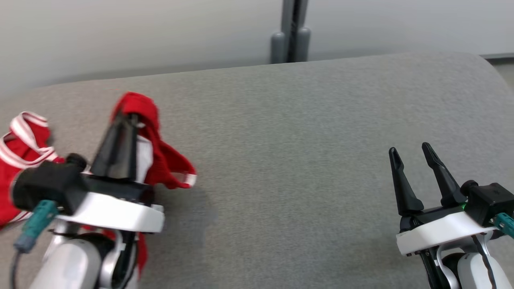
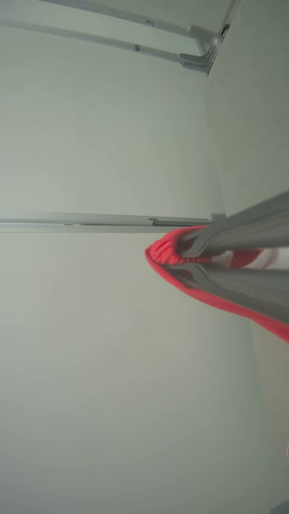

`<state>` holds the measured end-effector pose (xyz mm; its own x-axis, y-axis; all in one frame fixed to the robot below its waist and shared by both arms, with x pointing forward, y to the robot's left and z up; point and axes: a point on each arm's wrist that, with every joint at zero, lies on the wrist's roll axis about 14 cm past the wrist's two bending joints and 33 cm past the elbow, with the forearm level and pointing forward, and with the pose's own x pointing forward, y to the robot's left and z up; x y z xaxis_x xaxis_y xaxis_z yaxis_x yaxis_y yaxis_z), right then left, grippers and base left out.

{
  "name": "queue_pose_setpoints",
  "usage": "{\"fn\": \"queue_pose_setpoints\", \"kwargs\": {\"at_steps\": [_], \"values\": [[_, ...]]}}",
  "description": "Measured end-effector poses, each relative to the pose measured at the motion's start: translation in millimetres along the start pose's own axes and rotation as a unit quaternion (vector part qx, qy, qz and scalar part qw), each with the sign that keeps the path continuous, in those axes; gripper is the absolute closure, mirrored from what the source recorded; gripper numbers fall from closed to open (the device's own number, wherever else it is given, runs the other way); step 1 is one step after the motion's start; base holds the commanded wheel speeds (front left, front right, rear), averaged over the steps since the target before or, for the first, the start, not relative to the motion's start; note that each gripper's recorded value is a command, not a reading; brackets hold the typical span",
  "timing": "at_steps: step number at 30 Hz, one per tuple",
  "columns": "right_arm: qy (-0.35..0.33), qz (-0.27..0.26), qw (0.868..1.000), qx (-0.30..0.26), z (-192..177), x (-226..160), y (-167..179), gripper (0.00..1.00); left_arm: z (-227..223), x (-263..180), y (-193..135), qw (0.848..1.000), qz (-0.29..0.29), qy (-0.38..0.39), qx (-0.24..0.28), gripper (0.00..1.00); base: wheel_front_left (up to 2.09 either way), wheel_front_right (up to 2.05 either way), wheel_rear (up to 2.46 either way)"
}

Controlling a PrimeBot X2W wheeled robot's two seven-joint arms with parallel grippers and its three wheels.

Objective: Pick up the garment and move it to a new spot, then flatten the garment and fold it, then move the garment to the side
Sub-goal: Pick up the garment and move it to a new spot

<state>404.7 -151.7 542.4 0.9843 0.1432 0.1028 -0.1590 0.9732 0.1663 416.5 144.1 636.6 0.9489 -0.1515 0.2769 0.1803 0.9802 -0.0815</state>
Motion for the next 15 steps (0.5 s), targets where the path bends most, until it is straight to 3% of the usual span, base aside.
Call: {"fn": "queue_pose_setpoints", "kwargs": {"at_steps": [6,15], "values": [[-0.002,-0.049,0.999,0.001,2,-19,-31,0.0,-44,20,-88,0.988,-0.132,0.055,-0.052,1.0,0.0,0.0,0.0],[0.007,-0.13,0.991,0.006,-9,-49,-78,0.0,-110,25,-210,0.937,-0.304,0.139,-0.101,1.0,0.0,0.0,0.0]]}}
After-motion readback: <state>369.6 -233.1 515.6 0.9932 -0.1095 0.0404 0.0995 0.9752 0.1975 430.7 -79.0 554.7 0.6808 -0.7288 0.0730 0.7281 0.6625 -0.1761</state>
